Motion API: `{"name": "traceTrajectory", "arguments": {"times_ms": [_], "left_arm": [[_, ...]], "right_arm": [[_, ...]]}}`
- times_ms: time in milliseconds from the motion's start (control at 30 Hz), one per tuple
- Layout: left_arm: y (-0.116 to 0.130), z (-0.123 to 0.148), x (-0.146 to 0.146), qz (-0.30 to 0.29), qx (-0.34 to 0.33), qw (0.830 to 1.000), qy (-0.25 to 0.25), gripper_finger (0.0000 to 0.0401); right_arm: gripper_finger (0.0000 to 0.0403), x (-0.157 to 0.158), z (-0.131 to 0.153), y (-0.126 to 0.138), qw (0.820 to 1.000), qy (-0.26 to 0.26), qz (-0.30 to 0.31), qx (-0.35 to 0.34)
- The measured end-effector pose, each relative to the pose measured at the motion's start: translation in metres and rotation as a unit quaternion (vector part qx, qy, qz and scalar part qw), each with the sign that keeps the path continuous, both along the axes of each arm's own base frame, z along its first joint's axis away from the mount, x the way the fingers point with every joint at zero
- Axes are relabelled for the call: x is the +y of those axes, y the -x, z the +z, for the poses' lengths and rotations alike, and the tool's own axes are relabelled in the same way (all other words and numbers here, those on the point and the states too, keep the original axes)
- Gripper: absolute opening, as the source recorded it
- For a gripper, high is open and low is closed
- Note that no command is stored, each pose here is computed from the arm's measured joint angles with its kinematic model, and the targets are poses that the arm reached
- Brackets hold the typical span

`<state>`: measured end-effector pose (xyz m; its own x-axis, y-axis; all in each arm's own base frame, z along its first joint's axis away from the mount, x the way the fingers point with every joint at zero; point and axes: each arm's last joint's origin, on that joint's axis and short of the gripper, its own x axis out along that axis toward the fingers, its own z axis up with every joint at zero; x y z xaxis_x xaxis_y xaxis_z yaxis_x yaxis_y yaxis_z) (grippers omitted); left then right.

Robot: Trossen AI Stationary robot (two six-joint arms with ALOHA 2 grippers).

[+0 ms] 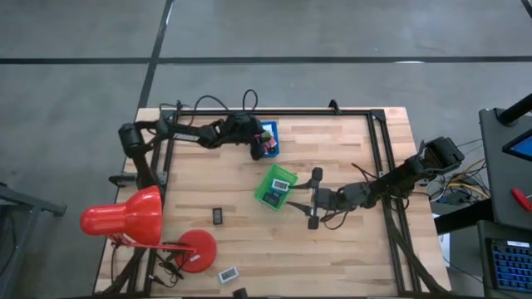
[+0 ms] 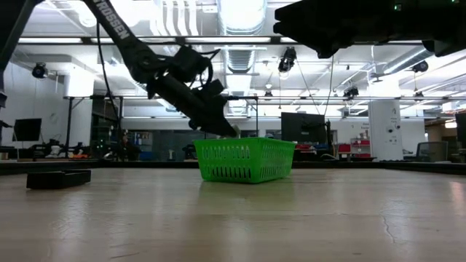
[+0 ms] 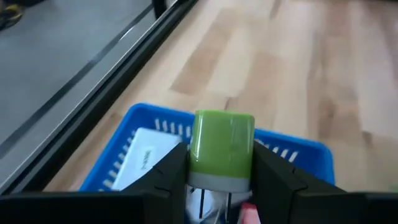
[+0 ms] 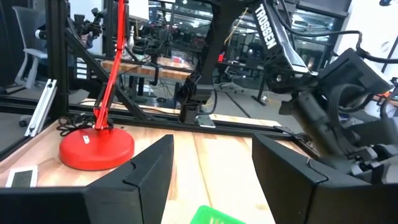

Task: Pick & Place Office items
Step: Put the small green charger adapter into the blue bin

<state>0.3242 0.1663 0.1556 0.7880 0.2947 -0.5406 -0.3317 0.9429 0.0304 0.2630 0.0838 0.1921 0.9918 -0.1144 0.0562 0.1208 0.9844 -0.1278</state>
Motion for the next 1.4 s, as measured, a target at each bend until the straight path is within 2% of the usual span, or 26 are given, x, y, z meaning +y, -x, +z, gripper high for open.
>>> {"name": "traceTrajectory", "arguments": {"times_ms": [367, 1400], "left_arm": [[0.009, -0.001, 0.008, 0.054, 0.077, 0.995, -0.018, 0.0131], [0.014, -0.004, 0.011, 0.038, 0.093, 0.995, -0.008, 0.0131]], "right_arm": [[0.0212, 0.000, 0.000, 0.000, 1.000, 0.000, -0.001, 0.000], [0.0212, 0.000, 0.002, 0.000, 1.000, -0.002, -0.002, -0.007]]}}
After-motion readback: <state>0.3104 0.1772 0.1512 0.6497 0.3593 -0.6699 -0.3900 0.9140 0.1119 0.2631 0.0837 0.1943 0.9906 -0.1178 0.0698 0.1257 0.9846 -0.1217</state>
